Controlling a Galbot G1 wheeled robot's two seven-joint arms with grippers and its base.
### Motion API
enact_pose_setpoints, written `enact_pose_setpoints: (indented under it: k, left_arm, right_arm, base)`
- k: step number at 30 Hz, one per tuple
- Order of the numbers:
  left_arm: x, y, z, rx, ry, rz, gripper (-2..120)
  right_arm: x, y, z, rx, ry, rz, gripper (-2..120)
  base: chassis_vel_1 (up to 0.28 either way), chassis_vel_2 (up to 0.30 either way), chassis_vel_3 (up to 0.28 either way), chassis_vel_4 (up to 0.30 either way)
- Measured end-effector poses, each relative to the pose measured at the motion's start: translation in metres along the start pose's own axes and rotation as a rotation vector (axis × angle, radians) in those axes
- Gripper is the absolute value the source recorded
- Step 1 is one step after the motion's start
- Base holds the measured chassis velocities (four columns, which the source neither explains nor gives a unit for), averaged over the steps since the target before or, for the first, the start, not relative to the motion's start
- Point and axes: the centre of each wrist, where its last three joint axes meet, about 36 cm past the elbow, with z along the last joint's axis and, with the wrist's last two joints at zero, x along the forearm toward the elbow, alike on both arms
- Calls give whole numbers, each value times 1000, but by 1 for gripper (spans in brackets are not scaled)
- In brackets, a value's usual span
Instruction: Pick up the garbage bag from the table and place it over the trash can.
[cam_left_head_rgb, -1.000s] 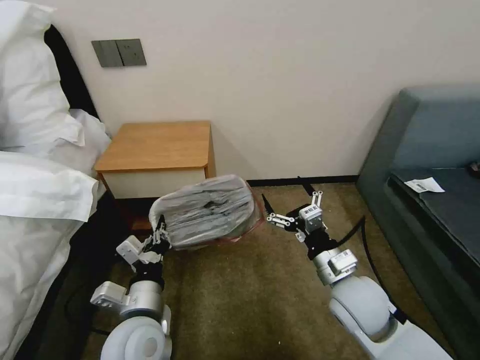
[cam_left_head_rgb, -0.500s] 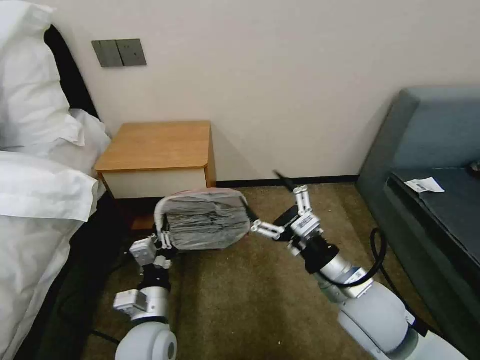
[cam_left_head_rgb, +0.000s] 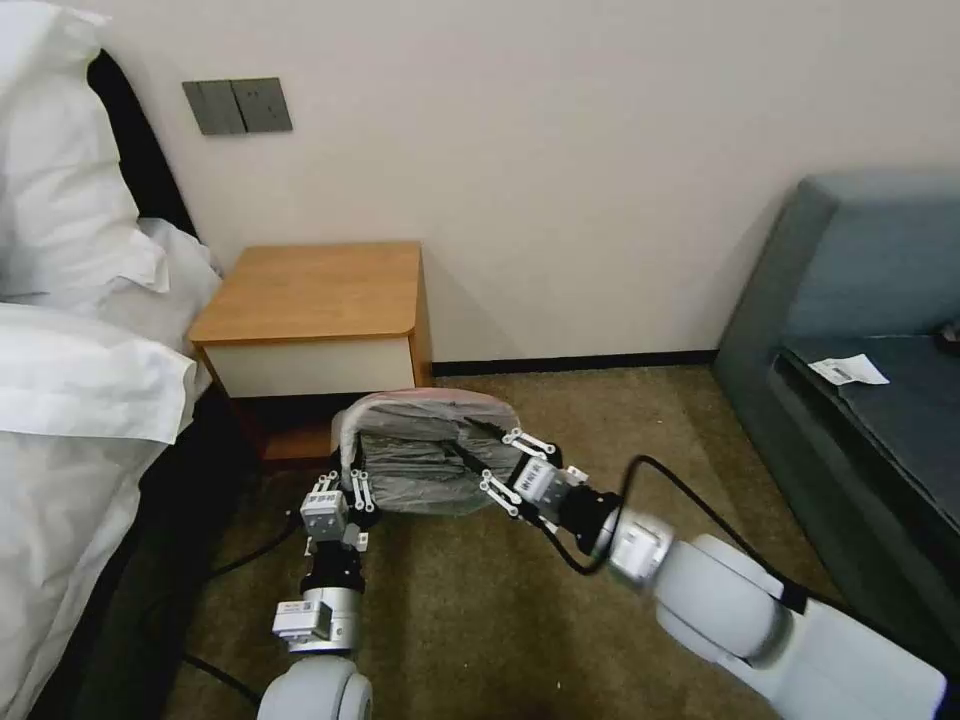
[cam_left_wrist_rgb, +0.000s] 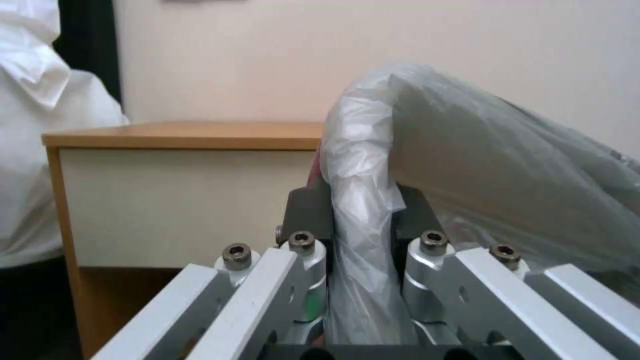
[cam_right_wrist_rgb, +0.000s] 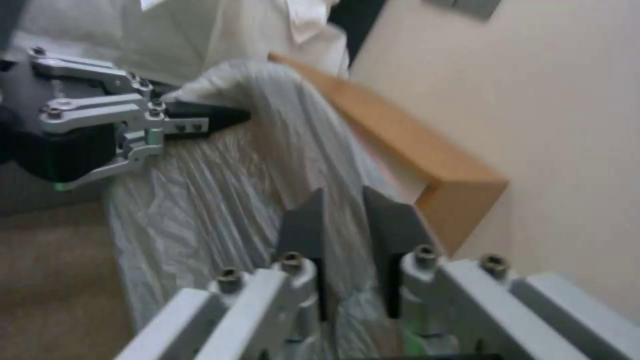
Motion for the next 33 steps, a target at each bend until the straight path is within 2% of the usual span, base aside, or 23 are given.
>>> enact_pose_setpoints:
  k: [2, 4, 9, 16, 26, 29, 33]
  left_arm:
    - [-1, 0, 2, -8, 1, 0, 11]
    - [-1, 0, 3, -9, 2, 0, 11]
    - [-2, -2, 6, -23, 9, 4, 11]
    - [0, -4, 8, -60, 17, 19, 11]
    - [9, -3, 6, -125, 25, 39, 11]
    - [11, -4, 3, -143, 21, 47, 11]
    - [11, -4, 0, -148, 16, 48, 11]
  right_arm:
    - [-14, 0, -4, -23, 61, -11, 3]
    - [-20, 0, -4, -22, 90, -15, 0]
    - [-40, 2, -8, 14, 223, -69, 0]
    - [-63, 4, -11, 78, 335, -111, 0]
    - [-114, 5, -3, 188, 384, -115, 0]
    - [-140, 4, 6, 221, 415, -111, 0]
    - [-153, 4, 16, 248, 438, -113, 0]
  base:
    - [0, 0, 0, 0]
    - [0, 0, 0, 0]
    - [0, 0, 0, 0]
    - [0, 0, 0, 0]
    - [0, 0, 0, 0]
    - [0, 0, 0, 0]
    - [0, 0, 0, 0]
